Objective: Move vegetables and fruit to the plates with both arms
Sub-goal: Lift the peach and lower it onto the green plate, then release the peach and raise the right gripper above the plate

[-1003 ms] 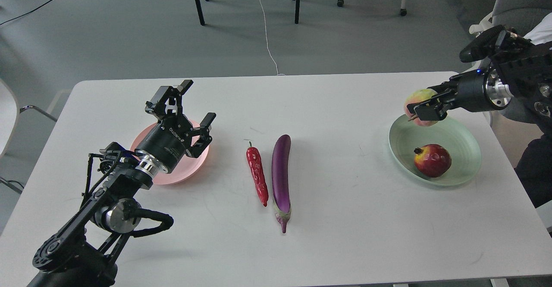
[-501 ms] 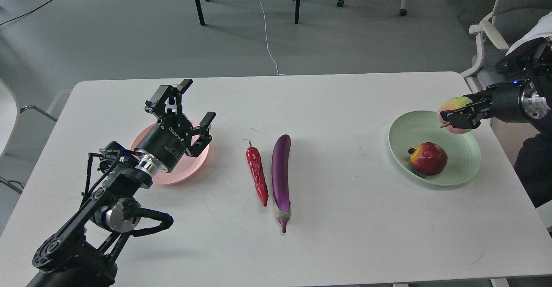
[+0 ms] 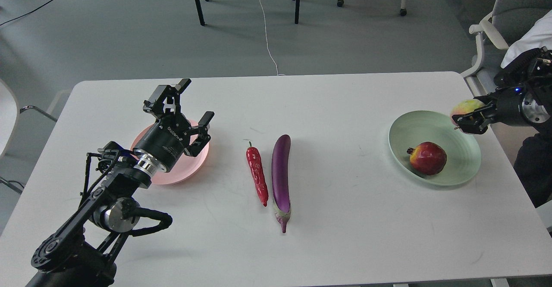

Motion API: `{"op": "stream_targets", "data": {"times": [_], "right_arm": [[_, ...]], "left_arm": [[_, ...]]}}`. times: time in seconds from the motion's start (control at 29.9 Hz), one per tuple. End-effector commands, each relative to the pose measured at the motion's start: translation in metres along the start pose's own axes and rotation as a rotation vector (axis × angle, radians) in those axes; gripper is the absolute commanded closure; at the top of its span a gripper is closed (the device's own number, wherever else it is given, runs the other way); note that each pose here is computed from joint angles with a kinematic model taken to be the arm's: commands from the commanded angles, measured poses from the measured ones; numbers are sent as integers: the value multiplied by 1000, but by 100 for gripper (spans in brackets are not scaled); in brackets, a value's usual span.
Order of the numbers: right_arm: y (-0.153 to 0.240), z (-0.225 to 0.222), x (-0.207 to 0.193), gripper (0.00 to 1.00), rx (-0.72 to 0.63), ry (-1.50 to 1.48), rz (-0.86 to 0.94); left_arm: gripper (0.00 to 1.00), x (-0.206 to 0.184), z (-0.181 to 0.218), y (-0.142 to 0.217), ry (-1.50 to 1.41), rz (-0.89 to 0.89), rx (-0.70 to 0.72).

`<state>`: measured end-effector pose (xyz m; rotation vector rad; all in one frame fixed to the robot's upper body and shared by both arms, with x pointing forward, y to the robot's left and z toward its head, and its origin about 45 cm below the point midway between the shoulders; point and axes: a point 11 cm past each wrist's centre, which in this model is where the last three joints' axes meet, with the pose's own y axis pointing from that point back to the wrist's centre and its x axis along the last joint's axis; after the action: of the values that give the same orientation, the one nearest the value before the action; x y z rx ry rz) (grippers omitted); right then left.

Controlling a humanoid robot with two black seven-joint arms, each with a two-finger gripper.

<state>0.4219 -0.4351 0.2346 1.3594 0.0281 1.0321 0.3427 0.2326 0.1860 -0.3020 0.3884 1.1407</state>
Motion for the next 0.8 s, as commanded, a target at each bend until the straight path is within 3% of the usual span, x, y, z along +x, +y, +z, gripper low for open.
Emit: {"op": "stream_targets", "data": {"times": [0.0, 0.2, 0.4, 0.77], "right_arm": [[-7, -5, -7, 49, 9, 1, -15], [-19, -12, -26, 31, 16, -1, -31], [-17, -10, -29, 7, 13, -14, -23], [-2, -10, -1, 2, 36, -74, 101]], "left_arm": [[2, -1, 2, 0, -1, -6, -5], [2, -1, 2, 0, 0, -5, -6], [2, -1, 3, 0, -3, -6, -7], [2, -1, 3, 0, -3, -4, -7]]}}
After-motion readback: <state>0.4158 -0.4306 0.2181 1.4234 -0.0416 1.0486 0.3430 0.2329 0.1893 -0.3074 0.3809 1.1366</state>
